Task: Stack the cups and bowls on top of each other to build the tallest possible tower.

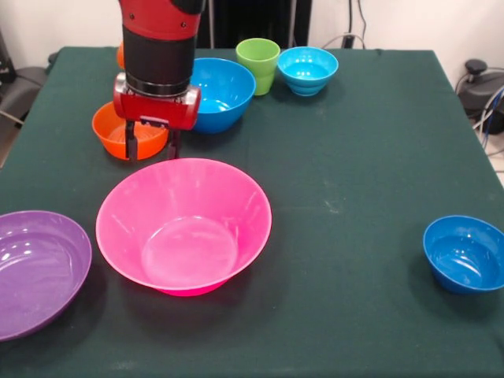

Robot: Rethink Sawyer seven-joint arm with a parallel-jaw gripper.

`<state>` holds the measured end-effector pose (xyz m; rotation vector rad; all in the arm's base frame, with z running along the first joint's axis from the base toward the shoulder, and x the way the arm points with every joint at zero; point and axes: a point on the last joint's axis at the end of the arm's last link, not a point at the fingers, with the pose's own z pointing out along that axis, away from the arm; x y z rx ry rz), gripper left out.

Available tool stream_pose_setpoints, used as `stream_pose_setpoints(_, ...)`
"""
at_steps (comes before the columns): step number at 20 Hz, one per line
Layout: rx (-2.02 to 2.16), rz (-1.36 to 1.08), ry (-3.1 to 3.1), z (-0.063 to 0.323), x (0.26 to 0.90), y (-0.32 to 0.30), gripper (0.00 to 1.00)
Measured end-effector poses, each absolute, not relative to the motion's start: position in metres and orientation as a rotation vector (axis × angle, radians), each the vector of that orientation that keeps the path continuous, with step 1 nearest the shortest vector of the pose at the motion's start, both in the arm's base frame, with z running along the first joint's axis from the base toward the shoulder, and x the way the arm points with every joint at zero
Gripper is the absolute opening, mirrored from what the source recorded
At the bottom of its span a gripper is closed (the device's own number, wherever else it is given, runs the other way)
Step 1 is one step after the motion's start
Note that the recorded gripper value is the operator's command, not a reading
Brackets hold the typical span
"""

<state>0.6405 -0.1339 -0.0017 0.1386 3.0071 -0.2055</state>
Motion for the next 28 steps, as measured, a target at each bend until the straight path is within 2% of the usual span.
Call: stream_pose_setpoints(28, 0.203, -0.196, 3.008, -0.010, 0.632, -0.158, 1.00)
